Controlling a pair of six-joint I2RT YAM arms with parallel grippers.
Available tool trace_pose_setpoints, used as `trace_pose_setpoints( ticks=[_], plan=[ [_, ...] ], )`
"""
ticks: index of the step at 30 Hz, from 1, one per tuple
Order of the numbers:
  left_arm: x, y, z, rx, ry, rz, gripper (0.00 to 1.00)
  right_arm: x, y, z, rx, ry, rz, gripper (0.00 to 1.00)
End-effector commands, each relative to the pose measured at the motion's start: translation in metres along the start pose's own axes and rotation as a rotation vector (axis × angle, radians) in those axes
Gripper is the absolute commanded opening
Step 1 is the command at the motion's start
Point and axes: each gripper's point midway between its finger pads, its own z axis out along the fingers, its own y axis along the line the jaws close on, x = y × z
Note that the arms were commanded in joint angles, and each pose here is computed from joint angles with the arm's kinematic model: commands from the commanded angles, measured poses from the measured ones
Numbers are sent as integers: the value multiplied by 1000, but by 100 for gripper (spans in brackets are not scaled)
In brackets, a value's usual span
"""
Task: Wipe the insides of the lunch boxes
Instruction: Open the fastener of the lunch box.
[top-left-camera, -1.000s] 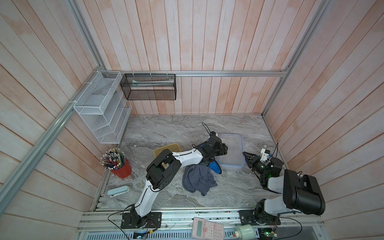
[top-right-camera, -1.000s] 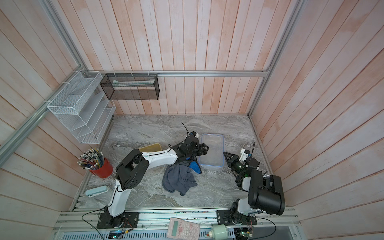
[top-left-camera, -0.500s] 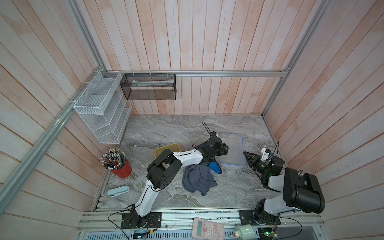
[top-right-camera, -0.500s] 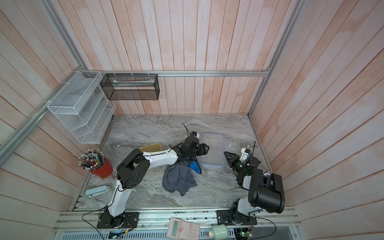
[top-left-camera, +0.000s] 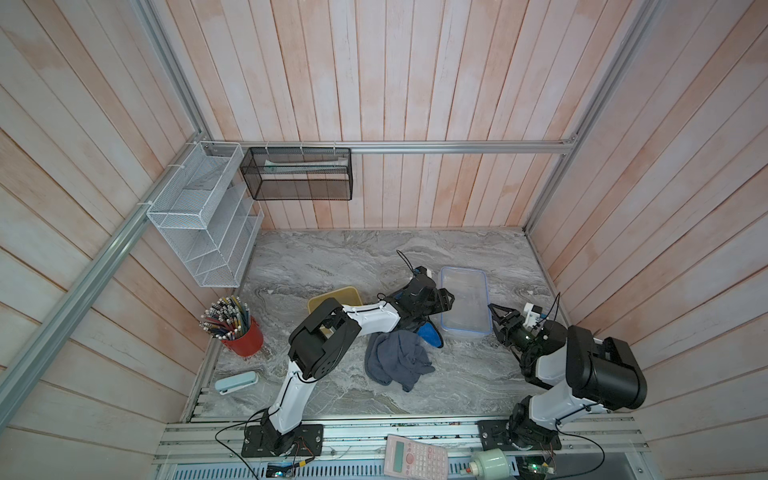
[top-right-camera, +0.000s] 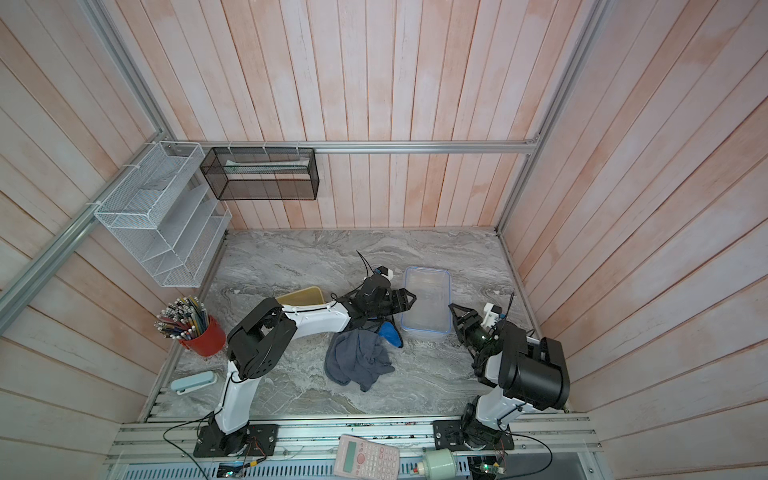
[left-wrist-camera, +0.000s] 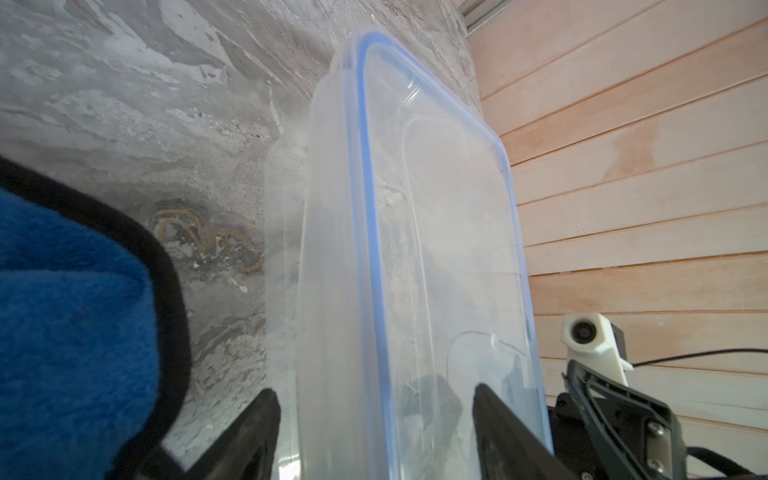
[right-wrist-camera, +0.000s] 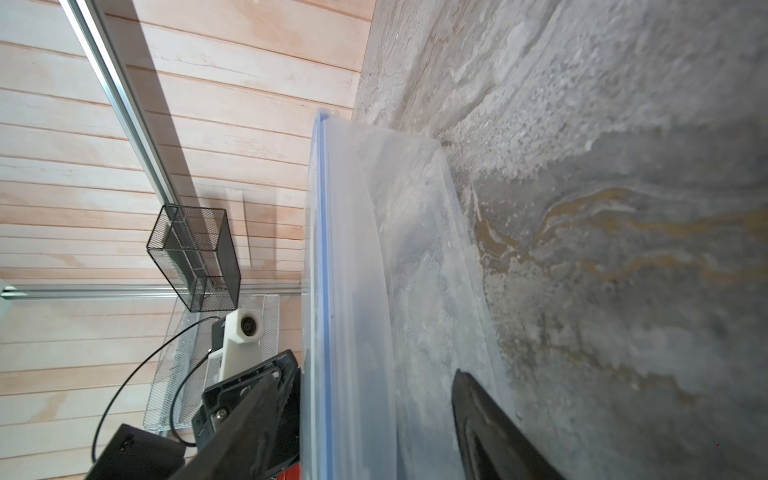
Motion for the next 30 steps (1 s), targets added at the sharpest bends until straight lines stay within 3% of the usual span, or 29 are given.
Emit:
trace_pose_setpoints(
  ticks=[1,9,19,30],
  plan=[
    [-6,-18,-13,39,-27,-8,74,4,11,-6,-34,-23,20,70],
    [10,-12,-4,33,8,-19,74,-2,23,-2,-62,-37,35,68],
    [12,-10,5,35,15,-14,74,-1,26,0,-135,-47,120,39],
    [14,10,12,-73,23,20,68,-5,21,3,-72,-56,26,12]
  ],
)
